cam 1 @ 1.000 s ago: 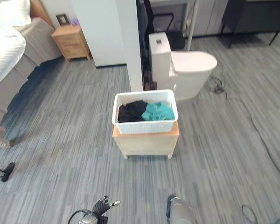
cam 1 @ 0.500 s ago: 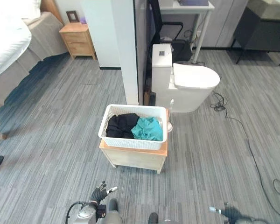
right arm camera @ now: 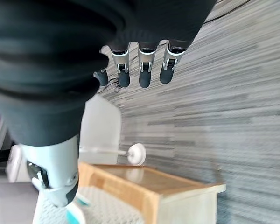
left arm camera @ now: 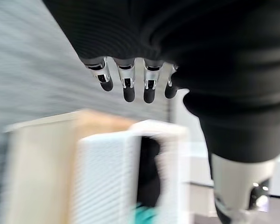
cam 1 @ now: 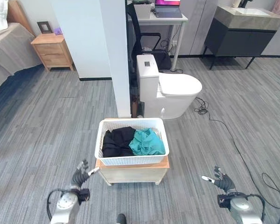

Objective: Grab the laundry basket,head to the washer,open it,put in the laundry and shut it.

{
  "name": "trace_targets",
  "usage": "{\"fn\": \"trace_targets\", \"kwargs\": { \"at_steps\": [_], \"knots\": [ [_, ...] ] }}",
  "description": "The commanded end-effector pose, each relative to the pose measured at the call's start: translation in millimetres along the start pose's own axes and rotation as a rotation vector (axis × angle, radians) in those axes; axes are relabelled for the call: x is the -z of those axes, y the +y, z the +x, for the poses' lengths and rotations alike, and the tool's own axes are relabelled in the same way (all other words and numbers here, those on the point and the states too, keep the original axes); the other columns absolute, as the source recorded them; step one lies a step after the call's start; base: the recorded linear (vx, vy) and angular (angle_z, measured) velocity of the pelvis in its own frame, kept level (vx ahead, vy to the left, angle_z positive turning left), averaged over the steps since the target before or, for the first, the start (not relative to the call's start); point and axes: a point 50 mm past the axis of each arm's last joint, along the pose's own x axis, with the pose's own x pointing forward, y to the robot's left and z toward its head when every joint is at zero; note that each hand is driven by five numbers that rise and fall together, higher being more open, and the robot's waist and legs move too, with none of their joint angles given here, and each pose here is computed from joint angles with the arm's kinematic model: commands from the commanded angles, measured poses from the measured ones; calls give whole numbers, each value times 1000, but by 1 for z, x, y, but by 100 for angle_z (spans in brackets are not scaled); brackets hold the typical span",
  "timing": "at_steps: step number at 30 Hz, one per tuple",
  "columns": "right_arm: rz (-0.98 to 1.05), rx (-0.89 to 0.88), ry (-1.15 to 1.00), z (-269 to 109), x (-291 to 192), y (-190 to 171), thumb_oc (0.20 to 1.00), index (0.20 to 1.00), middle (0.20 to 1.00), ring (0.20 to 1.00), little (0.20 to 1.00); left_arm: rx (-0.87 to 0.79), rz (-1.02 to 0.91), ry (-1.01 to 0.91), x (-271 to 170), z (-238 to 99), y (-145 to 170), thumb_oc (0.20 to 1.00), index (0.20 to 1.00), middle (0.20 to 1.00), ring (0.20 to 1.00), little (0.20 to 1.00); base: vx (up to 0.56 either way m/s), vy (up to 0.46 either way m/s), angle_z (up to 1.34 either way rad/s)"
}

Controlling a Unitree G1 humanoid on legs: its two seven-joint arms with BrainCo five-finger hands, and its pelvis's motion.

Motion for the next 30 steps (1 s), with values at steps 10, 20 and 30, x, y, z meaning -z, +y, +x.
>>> {"fn": "trace_targets", "kwargs": {
  "at_steps": [10, 20, 30],
  "knots": [
    [-196, 122, -281, 30, -133, -53, 1000, 1000, 1000, 1000, 1000, 42, 226, -369, -143, 54, -32, 1000, 1000, 1000, 1000, 1000, -96, 13, 1],
    [-314, 166, -403, 50, -278, -32, 1000, 1000, 1000, 1000, 1000, -95, 321, -164, -222, 110, -51, 1000, 1000, 1000, 1000, 1000, -141, 1, -2],
    [-311, 95, -432, 52, -303, 3, 1000, 1000, 1000, 1000, 1000, -237, 262, -305, -292, 99, -29, 1000, 1000, 1000, 1000, 1000, -37, -7, -1]
  ]
}}
